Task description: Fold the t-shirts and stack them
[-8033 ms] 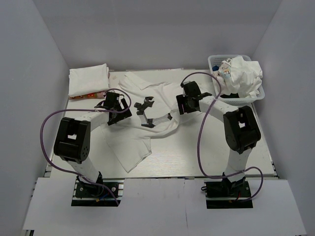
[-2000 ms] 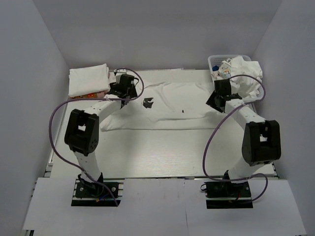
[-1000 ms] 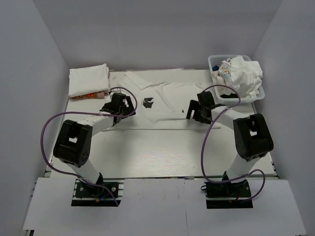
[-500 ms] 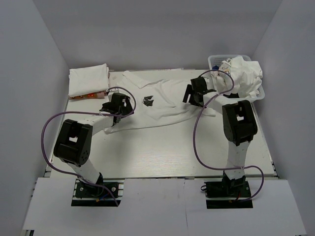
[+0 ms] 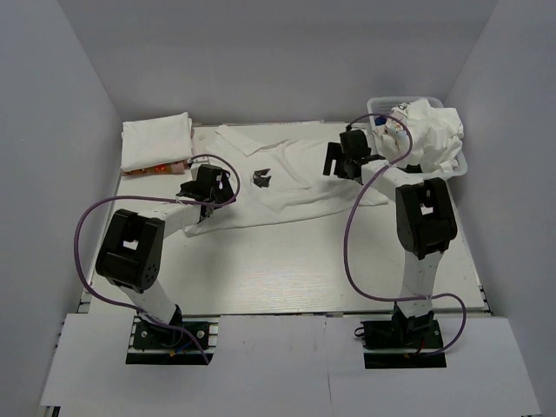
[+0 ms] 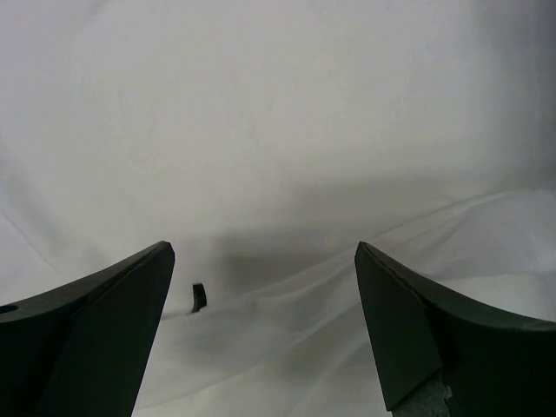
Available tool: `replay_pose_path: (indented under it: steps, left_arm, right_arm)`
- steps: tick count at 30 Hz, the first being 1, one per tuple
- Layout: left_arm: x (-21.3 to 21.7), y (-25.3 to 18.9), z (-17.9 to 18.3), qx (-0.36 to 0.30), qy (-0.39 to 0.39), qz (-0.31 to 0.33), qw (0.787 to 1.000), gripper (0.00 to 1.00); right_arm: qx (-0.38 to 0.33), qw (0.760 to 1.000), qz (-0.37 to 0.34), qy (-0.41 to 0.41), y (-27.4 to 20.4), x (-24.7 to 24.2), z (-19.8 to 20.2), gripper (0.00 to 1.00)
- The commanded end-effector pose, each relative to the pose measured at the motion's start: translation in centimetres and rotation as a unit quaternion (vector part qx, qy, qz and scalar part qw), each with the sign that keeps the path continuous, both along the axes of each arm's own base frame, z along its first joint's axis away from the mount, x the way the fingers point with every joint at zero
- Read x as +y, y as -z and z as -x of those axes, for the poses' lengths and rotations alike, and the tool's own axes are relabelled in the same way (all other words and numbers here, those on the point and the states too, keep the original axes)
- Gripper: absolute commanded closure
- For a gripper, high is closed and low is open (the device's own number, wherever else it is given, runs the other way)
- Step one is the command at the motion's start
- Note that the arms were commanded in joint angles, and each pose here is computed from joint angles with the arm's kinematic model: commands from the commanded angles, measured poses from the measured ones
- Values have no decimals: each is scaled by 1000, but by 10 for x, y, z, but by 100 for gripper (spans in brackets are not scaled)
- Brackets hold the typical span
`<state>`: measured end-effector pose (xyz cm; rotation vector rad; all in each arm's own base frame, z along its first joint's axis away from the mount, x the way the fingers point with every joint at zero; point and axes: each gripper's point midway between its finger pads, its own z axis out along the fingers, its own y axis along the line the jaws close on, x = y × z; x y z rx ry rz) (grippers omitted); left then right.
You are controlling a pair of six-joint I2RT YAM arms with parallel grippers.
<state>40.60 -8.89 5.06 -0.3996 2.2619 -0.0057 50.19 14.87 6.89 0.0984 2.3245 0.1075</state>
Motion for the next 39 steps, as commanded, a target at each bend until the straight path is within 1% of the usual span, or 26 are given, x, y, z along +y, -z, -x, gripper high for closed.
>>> replay_pose_path:
  steps: [1,2,3,4,6,9,12,15,17,19,21,22,23,25,27,28,29,31,32,33,34,35,36,37,38,39]
  left_arm:
    - [-1,-9,-4,-14,-3,9,1000,0]
    - [-3,-10,-6,-18,1,13,1000,0]
    - [-3,-15,-6,-23,1,15,1000,0]
    - [-5,-15,-6,-22,5,18,1000,0]
    - [-11,-18,-10,-30,15,31,999,0]
    - [-16,-11,-10,-24,21,41,999,0]
    - [-18,-1,-9,-12,21,45,999,0]
    - [-20,9,-9,0,21,48,999,0]
    - [-20,14,-9,6,21,46,999,0]
    - [-19,17,-8,8,10,49,999,0]
    - [-17,23,-3,18,9,46,999,0]
    - [-11,28,4,35,2,34,999,0]
    - [-9,27,8,40,-6,32,999,0]
    - [0,29,26,62,-23,25,997,0]
    - [2,23,33,55,-28,32,998,0]
    - [6,31,48,72,-35,31,996,0]
    - [3,33,57,83,-35,37,995,0]
    - [4,33,76,100,-33,39,994,0]
    - [7,37,90,117,-45,41,991,0]
    - [9,45,106,139,-47,45,988,0]
    - [11,48,115,145,-51,45,987,0]
    - [15,44,125,151,-56,46,986,0]
    - [19,49,137,163,-62,44,984,0]
    - [20,48,143,166,-67,46,983,0]
    - [21,43,145,162,-67,48,983,0]
    - [22,40,150,167,-72,50,982,0]
  right_arm:
    - [-14,1000,9,-5,-14,-15,19,10]
    - [-25,1000,9,5,-23,-21,21,10]
    - [-15,1000,16,9,-14,-26,31,10]
    - [-17,1000,10,13,-18,-26,36,10]
    - [6,1000,11,17,-5,-33,55,10]
    - [16,999,6,30,6,-41,73,10]
    - [11,999,10,47,11,-52,79,10]
    - [18,999,7,48,17,-55,75,10]
    - [40,998,0,44,37,-54,71,10]
    - [55,997,-10,51,42,-54,69,10]
    - [100,992,-11,82,56,-60,93,10]
    - [91,992,-11,86,46,-62,100,10]
    - [128,987,-12,94,71,-68,132,10]
    - [135,985,-47,96,68,-63,148,10]
    - [186,976,-57,93,87,-64,197,10]
    - [185,974,-75,106,82,-63,206,10]
    - [228,964,-69,117,96,-69,238,10]
    - [235,956,-87,149,89,-70,263,10]
    - [271,946,-78,157,97,-75,292,10]
    - [247,951,-95,161,84,-74,293,10]
    - [247,950,-96,165,82,-76,299,10]
    - [276,941,-86,177,91,-83,326,10]
    - [277,941,-90,174,89,-82,331,10]
    - [245,949,-116,161,74,-77,326,10]
    - [260,946,-112,160,76,-78,341,10]
    - [255,947,-118,153,73,-77,342,10]
